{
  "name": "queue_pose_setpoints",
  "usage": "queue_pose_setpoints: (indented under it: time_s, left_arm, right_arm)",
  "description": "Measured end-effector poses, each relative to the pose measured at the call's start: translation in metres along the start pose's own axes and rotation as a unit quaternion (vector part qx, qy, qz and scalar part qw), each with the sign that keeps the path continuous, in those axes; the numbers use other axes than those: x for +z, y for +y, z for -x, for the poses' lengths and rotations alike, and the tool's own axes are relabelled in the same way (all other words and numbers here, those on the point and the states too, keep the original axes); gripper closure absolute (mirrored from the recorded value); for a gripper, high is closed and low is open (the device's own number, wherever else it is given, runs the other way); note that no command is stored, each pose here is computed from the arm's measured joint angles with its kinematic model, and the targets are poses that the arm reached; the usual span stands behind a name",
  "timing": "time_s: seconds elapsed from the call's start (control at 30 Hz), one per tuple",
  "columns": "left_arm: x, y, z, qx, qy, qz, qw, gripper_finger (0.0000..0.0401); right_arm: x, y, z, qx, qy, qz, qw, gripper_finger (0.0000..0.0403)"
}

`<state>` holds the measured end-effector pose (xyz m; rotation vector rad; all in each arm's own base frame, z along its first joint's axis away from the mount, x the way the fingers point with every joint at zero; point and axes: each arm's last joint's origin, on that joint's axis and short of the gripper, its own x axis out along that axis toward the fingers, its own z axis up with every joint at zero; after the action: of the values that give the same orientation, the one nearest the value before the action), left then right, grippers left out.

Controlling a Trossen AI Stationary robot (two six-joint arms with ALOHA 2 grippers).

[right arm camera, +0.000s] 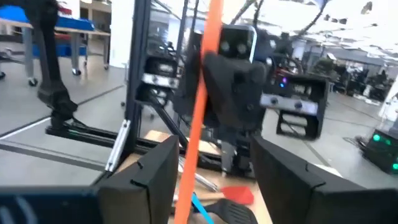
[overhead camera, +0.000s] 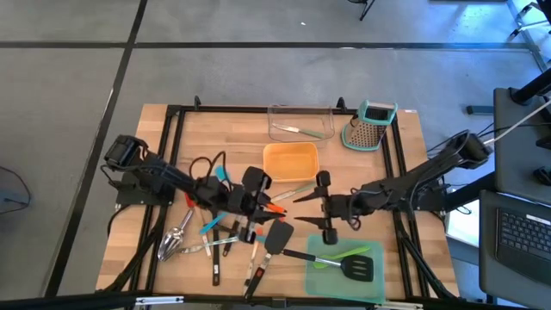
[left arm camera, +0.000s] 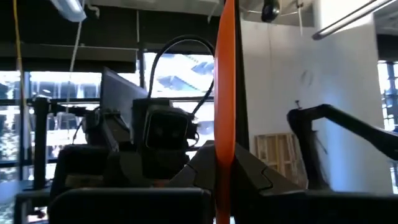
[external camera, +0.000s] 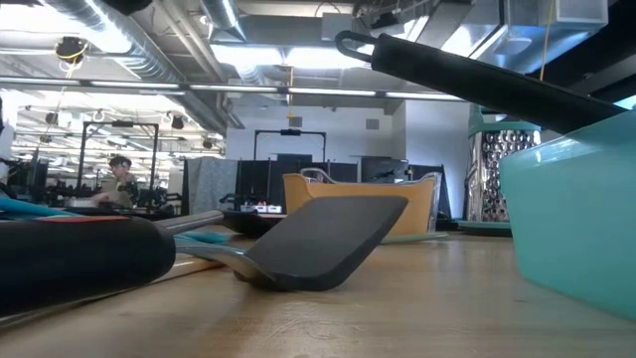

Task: Pick & Place Kitchen Items
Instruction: Put the orange silicone spatula into the green bin

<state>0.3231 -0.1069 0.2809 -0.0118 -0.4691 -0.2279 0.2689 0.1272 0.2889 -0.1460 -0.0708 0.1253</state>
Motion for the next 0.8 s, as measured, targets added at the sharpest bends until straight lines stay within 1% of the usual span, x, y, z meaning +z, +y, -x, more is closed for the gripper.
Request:
queue_pose_setpoints:
  time_s: [0.2, 0.33, 0.47, 0.57, 0.67, 0.73, 0.8]
  left_arm:
    - [0.001, 0.0, 0.0, 0.005, -0.003, -0.009, 1.0, 0.0387]
    - [0.0, 0.007, 0.0, 0.006, 0.0, -0.009, 1.0, 0.0387]
    - [-0.001, 0.011, -0.001, 0.002, 0.0, -0.004, 1.0, 0.0387]
    - [-0.002, 0.011, -0.001, 0.001, 0.009, -0.004, 1.0, 0.0387]
    - [-0.003, 0.01, -0.001, -0.002, 0.012, -0.003, 1.0, 0.0387]
    - [-0.003, 0.009, -0.001, -0.009, 0.014, -0.003, 1.0, 0.0387]
    - [-0.003, 0.008, -0.001, -0.017, 0.013, 0.0, 1.0, 0.0387]
  right_arm:
    - [-0.007, -0.001, -0.013, 0.002, -0.006, -0.028, 1.0, 0.0169]
    - [-0.008, 0.003, -0.024, 0.006, 0.023, -0.03, 0.999, 0.0154]
    - [-0.012, 0.008, -0.037, 0.009, 0.047, -0.025, 0.999, 0.0149]
    - [-0.012, 0.01, -0.044, 0.01, 0.052, -0.025, 0.998, 0.0151]
    - [-0.013, 0.01, -0.045, 0.01, 0.055, -0.031, 0.998, 0.0163]
    - [-0.012, 0.01, -0.045, 0.009, 0.051, -0.042, 0.998, 0.0177]
    - [-0.01, 0.01, -0.045, 0.007, 0.043, -0.065, 0.997, 0.0199]
